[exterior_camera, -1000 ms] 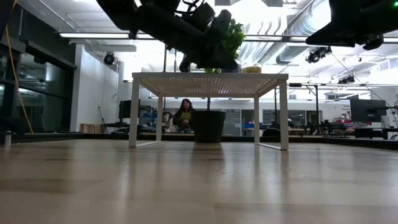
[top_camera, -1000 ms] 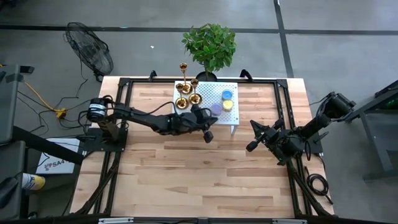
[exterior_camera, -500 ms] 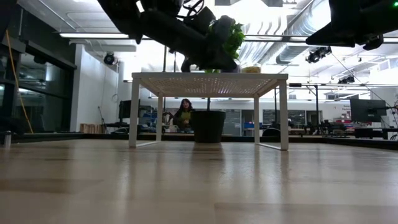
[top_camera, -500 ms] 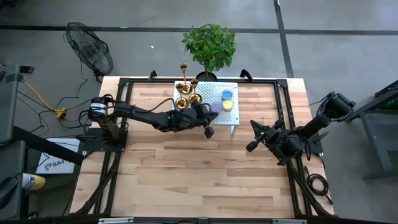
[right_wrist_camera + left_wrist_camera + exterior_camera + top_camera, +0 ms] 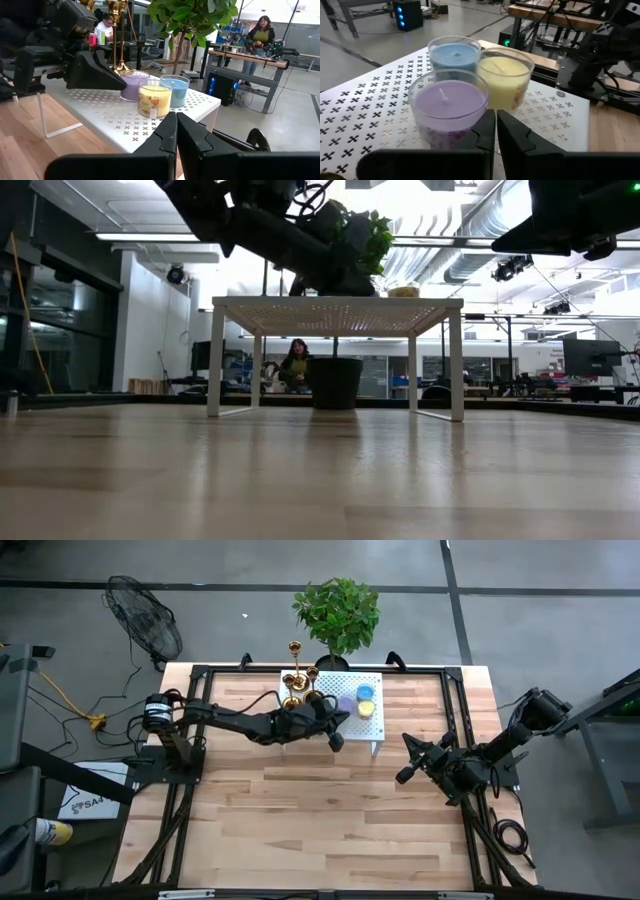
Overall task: Pick & Place candle stick holders
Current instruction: Put the violet scented candle on the shelf
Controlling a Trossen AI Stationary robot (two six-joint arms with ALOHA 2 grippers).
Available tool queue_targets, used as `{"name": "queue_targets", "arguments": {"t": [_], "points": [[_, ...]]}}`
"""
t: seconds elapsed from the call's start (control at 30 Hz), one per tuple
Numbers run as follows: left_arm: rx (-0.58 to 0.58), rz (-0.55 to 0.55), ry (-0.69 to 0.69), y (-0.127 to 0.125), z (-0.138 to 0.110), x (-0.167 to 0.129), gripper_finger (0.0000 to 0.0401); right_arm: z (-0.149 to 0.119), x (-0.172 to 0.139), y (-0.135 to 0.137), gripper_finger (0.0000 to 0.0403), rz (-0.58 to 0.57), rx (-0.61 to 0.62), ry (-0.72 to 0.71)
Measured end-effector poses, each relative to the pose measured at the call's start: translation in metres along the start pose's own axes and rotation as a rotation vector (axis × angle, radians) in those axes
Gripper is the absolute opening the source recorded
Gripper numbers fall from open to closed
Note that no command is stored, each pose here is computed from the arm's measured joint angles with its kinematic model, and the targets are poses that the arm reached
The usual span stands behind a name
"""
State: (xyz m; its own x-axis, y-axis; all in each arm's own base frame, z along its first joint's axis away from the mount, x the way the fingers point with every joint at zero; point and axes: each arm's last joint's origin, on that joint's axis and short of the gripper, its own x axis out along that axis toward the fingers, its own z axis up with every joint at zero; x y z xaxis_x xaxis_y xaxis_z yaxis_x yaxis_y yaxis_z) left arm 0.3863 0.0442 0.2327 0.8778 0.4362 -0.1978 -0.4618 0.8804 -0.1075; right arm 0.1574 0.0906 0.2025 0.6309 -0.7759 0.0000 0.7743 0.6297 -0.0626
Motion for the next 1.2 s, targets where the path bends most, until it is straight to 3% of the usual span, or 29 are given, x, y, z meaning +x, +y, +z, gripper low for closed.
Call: {"name": "queue_targets", "arguments": {"t": [0.4, 0.57, 0.83, 1.2], "points": [[0.027, -0.023, -0.017, -0.015, -0.001, -0.006, 0.0017, 0.0, 0.0, 0.0, 0.0, 0.0, 0.0, 0.0], [0.051, 0.082, -0.011, -0.028, -0.007, -0.014, 0.0017, 0.0, 0.0, 0.0, 0.0, 0.0, -0.003, 0.0], [0.045, 0.432, -0.083, -0.043, -0.011, -0.03, 0.0017, 0.0, 0.0, 0.0, 0.0, 0.0, -0.007, 0.0], [-0.08, 0.457, -0.056, -0.014, -0.02, -0.009, 0.0017, -0.001, 0.0, 0.0, 0.0, 0.0, -0.013, 0.0]]}}
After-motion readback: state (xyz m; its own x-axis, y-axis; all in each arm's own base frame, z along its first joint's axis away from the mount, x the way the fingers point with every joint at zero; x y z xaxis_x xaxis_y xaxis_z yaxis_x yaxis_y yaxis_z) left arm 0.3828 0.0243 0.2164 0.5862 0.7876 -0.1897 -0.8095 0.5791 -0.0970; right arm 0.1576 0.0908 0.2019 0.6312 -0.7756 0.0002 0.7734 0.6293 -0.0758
